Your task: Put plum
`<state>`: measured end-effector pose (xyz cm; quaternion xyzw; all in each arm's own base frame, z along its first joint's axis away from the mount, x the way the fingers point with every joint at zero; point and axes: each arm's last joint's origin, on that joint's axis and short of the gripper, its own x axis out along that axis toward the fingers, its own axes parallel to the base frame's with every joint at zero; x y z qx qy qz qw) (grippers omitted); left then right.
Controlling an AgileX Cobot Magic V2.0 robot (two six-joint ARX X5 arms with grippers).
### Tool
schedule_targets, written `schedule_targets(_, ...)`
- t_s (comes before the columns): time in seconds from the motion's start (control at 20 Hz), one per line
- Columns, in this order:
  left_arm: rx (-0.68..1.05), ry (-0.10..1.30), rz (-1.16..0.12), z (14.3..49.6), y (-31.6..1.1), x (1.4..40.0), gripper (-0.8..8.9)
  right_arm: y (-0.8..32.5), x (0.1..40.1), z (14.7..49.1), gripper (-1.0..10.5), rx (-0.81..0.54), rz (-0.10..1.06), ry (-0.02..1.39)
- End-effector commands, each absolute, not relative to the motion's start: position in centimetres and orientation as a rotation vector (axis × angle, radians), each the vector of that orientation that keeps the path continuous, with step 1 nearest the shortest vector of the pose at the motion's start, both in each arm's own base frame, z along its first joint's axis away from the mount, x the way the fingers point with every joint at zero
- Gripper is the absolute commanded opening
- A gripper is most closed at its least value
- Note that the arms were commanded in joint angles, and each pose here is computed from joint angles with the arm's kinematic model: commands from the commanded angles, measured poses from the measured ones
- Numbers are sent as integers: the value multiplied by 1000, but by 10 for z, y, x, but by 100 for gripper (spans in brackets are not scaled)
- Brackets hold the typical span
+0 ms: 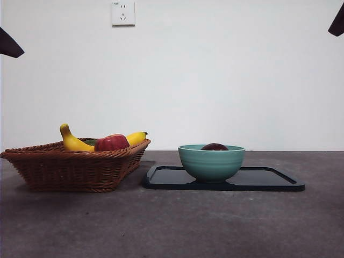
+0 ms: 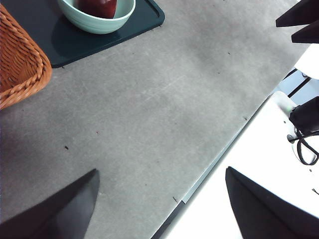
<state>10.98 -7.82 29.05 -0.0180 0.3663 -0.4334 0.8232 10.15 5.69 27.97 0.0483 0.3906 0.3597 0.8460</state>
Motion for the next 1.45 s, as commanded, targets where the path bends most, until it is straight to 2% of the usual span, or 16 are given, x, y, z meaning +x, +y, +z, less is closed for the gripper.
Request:
schedule_targets(0.05, -37, 765, -930, 293, -80, 111, 403, 58, 102, 282, 242, 94, 773, 810)
schedule_targets(0.3, -42, 764, -929, 294, -80, 111, 403, 58, 102, 282, 242, 94, 773, 810)
schedule_targets(0.45, -117, 732, -913, 299, -83, 115, 406, 58, 102, 282, 242, 94, 773, 810)
schedule_targets(0.7, -143, 725, -921, 306, -98, 135, 406, 58, 102, 282, 242, 94, 774, 809)
schedule_targets(0.85, -107, 749, -876, 314, -115, 159, 406, 58, 102, 282, 242, 94, 774, 807)
schedule_targets(1.2, -14, 746, -862, 338, -166, 236, 405, 58, 102, 282, 242, 94, 777, 807)
schedule_targets(1.45, 45, 739, -854, 337, -205, 288, 404, 58, 102, 282, 242, 95, 777, 808)
